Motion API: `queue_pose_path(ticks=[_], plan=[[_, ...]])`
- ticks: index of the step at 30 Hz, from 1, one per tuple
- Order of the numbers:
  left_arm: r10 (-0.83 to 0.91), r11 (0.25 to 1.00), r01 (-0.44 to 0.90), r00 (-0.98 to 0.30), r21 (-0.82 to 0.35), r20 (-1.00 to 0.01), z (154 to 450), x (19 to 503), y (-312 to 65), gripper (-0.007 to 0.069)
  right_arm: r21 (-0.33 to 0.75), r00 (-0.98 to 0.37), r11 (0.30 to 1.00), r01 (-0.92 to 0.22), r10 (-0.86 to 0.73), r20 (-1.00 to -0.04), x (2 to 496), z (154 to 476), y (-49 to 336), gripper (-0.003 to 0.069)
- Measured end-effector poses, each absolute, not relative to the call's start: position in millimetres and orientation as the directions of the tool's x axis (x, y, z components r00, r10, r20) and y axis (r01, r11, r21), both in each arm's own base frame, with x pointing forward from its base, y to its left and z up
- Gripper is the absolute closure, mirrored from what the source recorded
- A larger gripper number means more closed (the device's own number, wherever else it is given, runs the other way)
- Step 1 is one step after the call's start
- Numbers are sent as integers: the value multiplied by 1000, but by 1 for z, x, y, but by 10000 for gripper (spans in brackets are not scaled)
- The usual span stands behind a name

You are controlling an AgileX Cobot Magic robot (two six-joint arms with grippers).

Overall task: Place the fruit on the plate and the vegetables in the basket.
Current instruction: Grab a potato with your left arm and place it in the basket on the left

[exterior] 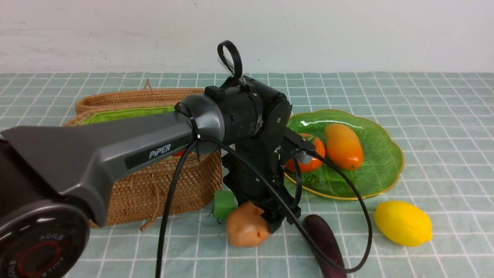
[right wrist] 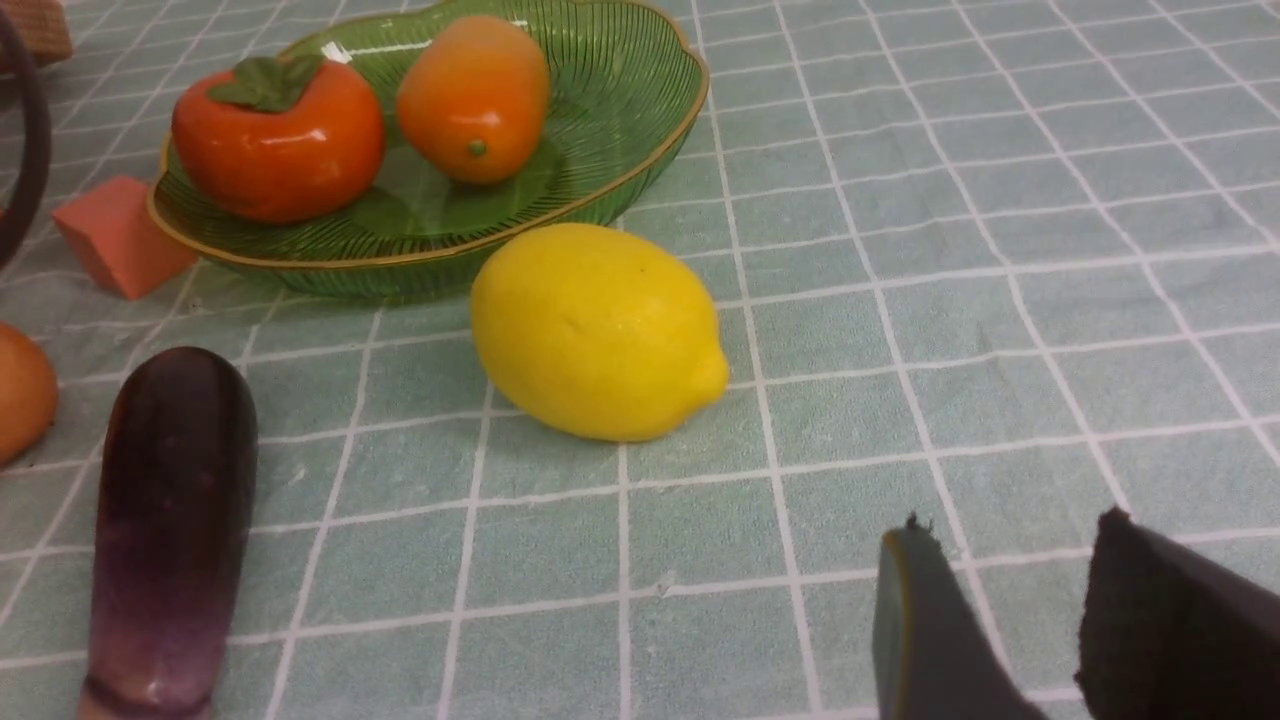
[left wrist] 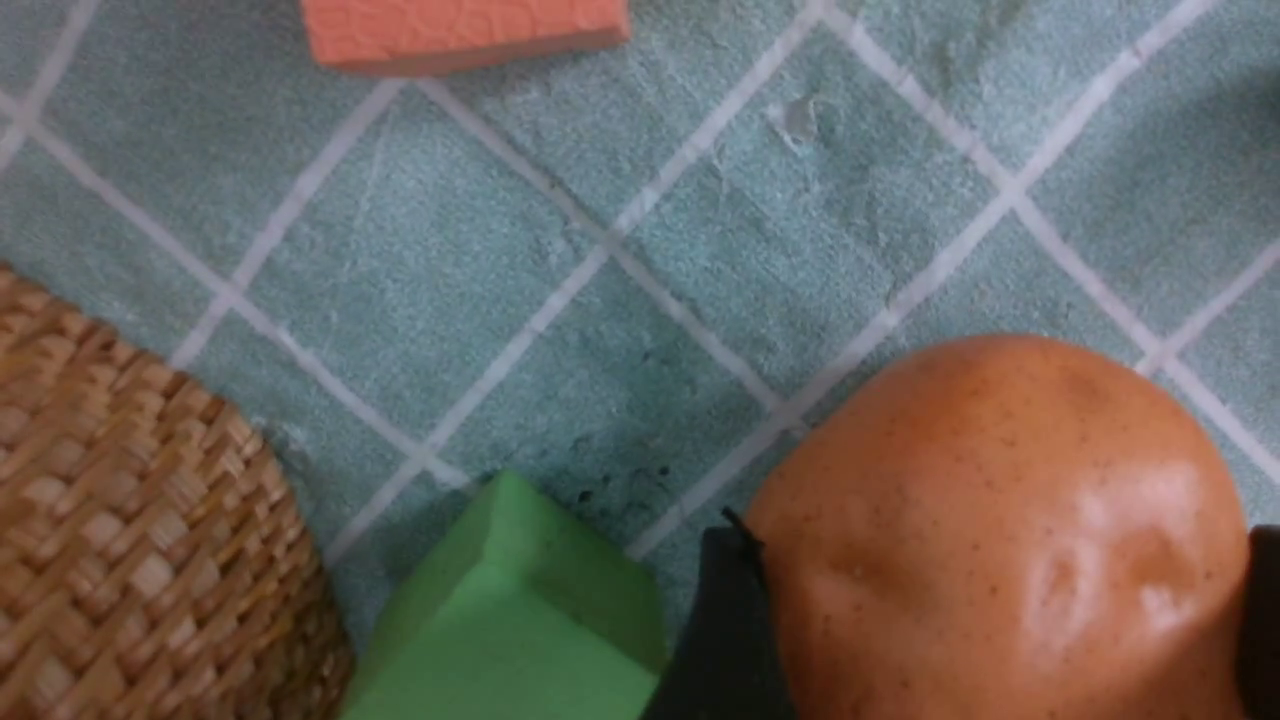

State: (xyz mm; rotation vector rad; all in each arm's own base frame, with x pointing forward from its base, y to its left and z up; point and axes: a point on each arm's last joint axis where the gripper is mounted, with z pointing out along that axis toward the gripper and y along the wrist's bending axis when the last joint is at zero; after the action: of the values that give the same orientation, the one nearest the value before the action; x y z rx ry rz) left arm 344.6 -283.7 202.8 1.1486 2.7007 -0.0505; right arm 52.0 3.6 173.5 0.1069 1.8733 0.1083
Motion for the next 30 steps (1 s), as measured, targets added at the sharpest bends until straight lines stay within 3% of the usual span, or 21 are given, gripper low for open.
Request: queue_pose_path(ticks=[6,12,15,17,21,24,30], plan=[[712,696,717,-683,33,-162,220,345,-286,61,129,-300,991,19,129,-945,52,173,4,417],[694,691,723,-662,2,-284,269,344,-290,61,129,-300,991,19,129,-945,52,173,4,417],[692,689,720,-619,83,-372,314,336,-276,61,129,-300,991,19,129,-945,52,173,4,417],[688,700,702,-612,131,-391,328,334,-269,61,129,-300,991,19,129,-945,52,173,4,417],[565,825,447,-637,345,-525,385,332,-226,61,129,-300,991,19,129,-945,52,173,4,417],[472,875,262,-644,407,-602,403,338,-204,61,129,-300,991,19,129,-945,52,173,4,417],[416,877,125,-678,463,-605,393,359,-180,61,129,-300,991,19,129,-945,52,173,4,417]])
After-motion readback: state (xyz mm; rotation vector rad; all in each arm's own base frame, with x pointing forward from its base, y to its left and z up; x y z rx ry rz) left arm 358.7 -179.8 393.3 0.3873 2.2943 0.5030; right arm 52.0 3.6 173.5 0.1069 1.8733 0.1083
